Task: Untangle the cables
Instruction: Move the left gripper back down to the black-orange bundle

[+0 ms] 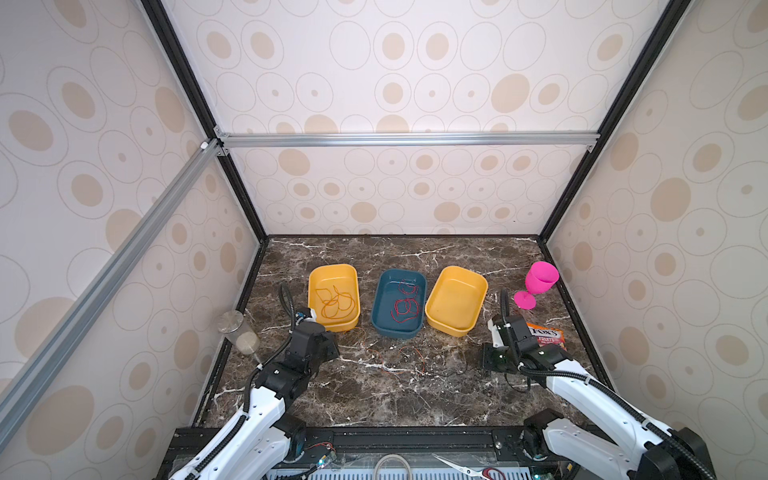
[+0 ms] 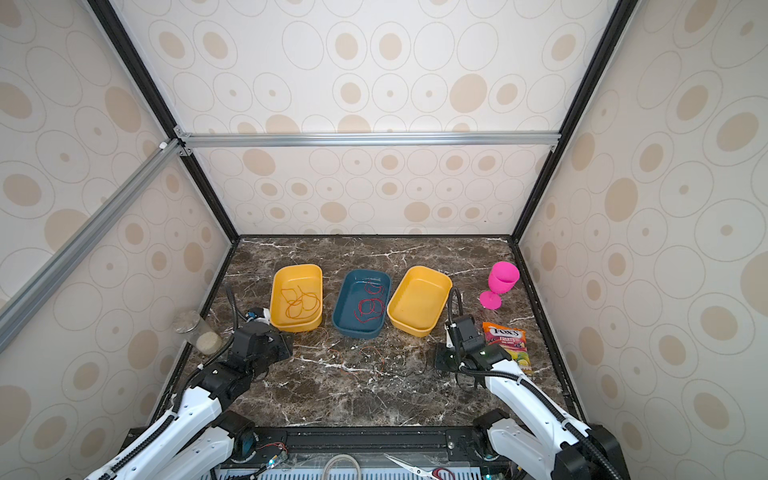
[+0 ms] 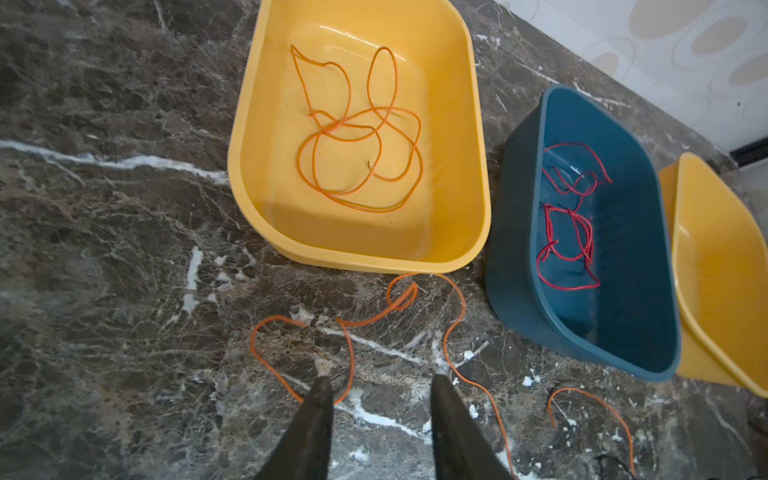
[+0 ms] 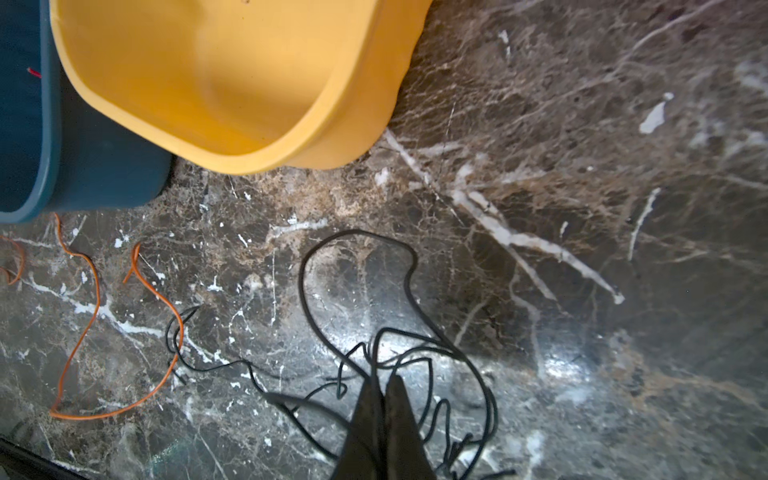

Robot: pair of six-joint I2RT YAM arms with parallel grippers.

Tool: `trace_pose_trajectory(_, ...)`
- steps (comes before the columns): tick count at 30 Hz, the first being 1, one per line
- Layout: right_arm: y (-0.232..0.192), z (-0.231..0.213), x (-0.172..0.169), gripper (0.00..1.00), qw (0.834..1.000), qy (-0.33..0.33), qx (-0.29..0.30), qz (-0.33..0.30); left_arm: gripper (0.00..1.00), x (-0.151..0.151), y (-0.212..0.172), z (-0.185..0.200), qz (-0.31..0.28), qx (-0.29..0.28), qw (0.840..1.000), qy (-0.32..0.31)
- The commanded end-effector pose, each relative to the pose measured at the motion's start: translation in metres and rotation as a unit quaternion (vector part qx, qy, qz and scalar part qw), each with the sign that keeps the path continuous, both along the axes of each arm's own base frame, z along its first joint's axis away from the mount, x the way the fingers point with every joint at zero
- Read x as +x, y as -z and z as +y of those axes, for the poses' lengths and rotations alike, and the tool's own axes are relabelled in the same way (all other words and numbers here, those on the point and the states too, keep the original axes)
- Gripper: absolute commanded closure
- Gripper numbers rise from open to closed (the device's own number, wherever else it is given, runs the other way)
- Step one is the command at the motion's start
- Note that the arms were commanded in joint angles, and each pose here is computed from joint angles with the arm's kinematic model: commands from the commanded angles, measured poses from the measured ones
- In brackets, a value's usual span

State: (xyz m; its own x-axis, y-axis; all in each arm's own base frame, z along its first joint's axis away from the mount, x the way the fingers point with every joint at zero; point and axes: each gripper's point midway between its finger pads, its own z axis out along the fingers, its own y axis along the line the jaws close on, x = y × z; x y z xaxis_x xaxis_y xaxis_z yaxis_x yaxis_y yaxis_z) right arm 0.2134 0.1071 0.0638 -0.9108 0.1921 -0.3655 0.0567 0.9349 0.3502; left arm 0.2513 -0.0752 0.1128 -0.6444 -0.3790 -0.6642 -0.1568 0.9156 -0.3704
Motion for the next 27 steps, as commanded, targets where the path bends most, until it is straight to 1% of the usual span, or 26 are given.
trace_pose_trajectory(1,-0.007,0.006,0.005,0.93,1.000,-0.008,0.005,-0.009,0.51,0.000,-0.004,-0.009,0.001,-0.016,1.000,0.009)
trace_pose_trajectory(4,-0.008,0.008,0.006,0.92,1.000,-0.012,0.004,-0.011,0.47,0.000,-0.007,-0.027,-0.001,-0.029,0.999,0.040)
trace_pose_trajectory(7,-0.010,0.009,0.007,0.92,1.000,-0.012,0.005,-0.014,0.44,-0.004,-0.009,-0.059,0.001,-0.041,0.994,0.096)
trace_pose_trajectory(9,-0.010,0.010,0.008,0.92,1.000,-0.014,0.006,-0.015,0.43,-0.007,-0.012,-0.085,-0.002,-0.055,0.989,0.141)
trace_pose_trajectory(11,-0.010,0.011,0.009,0.92,1.000,-0.014,0.007,-0.015,0.43,-0.014,-0.018,-0.119,-0.013,-0.072,0.975,0.208)
trace_pose_trajectory(13,-0.009,0.013,0.009,0.91,1.000,-0.017,0.010,-0.013,0.43,-0.022,-0.019,-0.146,-0.026,-0.073,0.960,0.271)
trace_pose_trajectory(17,-0.009,0.017,0.009,0.91,1.000,-0.022,0.017,-0.012,0.43,-0.039,-0.007,-0.183,-0.019,-0.052,0.931,0.361)
trace_pose_trajectory(20,-0.009,0.019,0.009,0.91,0.999,-0.024,0.021,-0.012,0.43,-0.054,-0.005,-0.209,-0.021,-0.061,0.903,0.425)
trace_pose_trajectory(22,-0.009,0.021,0.009,0.91,0.999,-0.028,0.026,-0.012,0.43,-0.064,-0.003,-0.221,-0.026,-0.062,0.885,0.460)
trace_pose_trajectory(23,-0.008,0.022,0.009,0.91,0.999,-0.028,0.027,-0.012,0.43,-0.067,-0.001,-0.225,-0.027,-0.058,0.879,0.472)
trace_pose_trajectory(27,-0.007,0.026,0.009,0.90,0.999,-0.032,0.034,-0.010,0.43,-0.074,0.012,-0.234,-0.018,-0.043,0.862,0.504)
